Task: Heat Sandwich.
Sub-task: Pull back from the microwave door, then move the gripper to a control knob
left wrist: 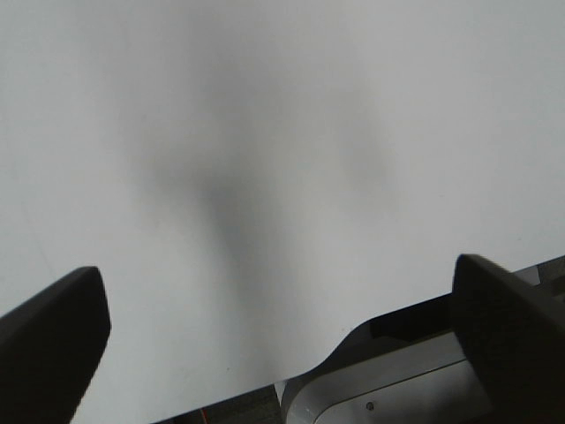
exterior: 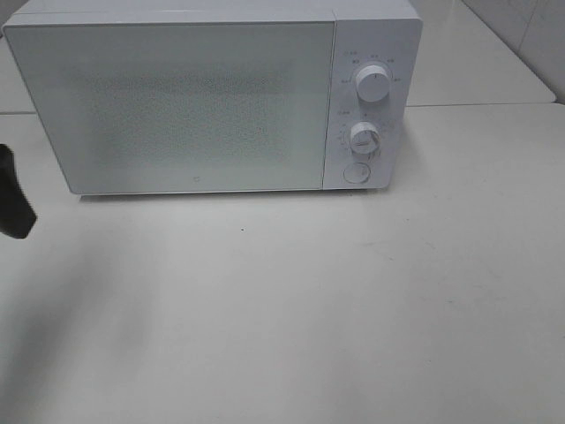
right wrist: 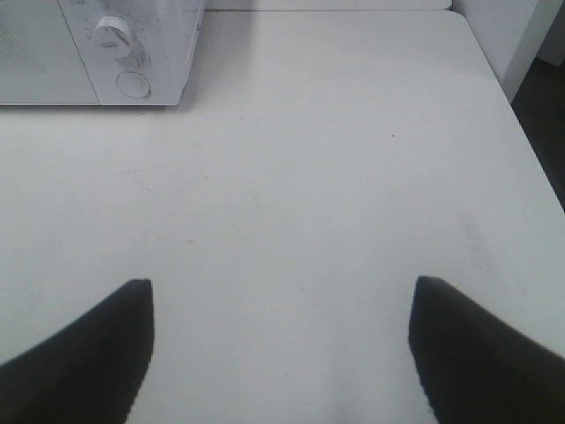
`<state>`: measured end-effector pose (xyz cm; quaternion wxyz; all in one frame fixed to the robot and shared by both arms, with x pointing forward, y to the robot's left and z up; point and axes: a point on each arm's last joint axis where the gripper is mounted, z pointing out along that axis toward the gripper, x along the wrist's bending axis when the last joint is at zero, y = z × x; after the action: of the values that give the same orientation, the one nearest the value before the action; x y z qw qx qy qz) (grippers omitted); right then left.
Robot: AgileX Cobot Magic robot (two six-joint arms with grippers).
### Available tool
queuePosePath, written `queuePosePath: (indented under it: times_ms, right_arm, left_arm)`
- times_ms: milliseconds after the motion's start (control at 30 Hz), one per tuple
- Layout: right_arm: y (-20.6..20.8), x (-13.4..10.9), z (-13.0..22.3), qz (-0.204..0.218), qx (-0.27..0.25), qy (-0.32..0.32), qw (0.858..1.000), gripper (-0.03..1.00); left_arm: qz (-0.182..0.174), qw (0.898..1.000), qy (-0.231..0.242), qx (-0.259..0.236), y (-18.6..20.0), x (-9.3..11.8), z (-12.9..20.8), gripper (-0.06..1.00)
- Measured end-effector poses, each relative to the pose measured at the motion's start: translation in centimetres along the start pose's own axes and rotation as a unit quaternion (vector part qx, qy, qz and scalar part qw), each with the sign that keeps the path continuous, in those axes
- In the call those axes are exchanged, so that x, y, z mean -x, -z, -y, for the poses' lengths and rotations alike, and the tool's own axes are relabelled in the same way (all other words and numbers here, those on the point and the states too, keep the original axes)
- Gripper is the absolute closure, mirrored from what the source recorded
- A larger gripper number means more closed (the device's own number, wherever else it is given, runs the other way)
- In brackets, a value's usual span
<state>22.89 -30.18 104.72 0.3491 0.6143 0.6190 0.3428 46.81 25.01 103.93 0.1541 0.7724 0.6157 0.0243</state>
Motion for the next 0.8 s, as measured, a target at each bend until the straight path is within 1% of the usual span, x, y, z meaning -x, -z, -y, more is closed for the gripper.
queuePosePath:
  times_ms: [100,133,167,267,300,333,433,467,533,600,700,800]
  right_arm:
    - [0.0,0.0,0.0,0.0,0.0,0.0,1.0,0.2]
    - [0.0,0.0,0.0,0.0,0.0,0.0,1.0,0.2]
    - [0.0,0.0,0.0,0.0,0.0,0.0,1.0,0.2]
    - [0.0,0.0,0.0,0.0,0.0,0.0,1.0,0.2]
    - [0.0,0.0,0.0,0.0,0.0,0.0,1.0,0.2]
    - [0.0,0.0,0.0,0.0,0.0,0.0,1.0,0.2]
    - [0.0,0.0,0.0,0.0,0.0,0.0,1.0,0.2]
    - [0.0,0.0,0.0,0.0,0.0,0.0,1.0,0.2]
    - [0.0,0.0,0.0,0.0,0.0,0.0,1.0,0.2]
    - [0.0,0.0,0.0,0.0,0.0,0.0,1.0,0.2]
    - [0.0,0.0,0.0,0.0,0.0,0.0,1.0,0.2]
    - [0.0,0.0,0.0,0.0,0.0,0.0,1.0,0.2]
  left_arm:
    - [-0.009,1.0,0.03,0.002,0.6,-1.3,1.3,-0.05]
    - [-0.009,1.0,0.03,0.002,0.6,-1.3,1.3,-0.05]
    - [-0.016,0.998,0.053,0.012,1.2,-2.2,2.2,-0.05]
    - [-0.023,0.997,0.077,0.02,1.7,-2.7,3.5,-0.05]
    - [-0.028,0.995,0.09,0.023,2.1,-2.9,4.6,-0.05]
    - [-0.028,0.995,0.09,0.023,2.1,-2.9,4.6,-0.05]
    - [-0.039,0.994,0.094,0.034,2.6,-2.9,6.1,-0.05]
    - [-0.046,0.994,0.094,0.043,2.9,-2.7,7.2,-0.05]
    - [-0.05,0.993,0.093,0.045,2.9,-2.6,7.7,-0.05]
    - [-0.057,0.992,0.089,0.063,3.4,-2.2,9.3,-0.05]
    - [-0.059,0.992,0.086,0.075,3.6,-1.9,10.2,-0.05]
    - [-0.066,0.989,0.079,0.102,3.9,-1.5,12.0,-0.05]
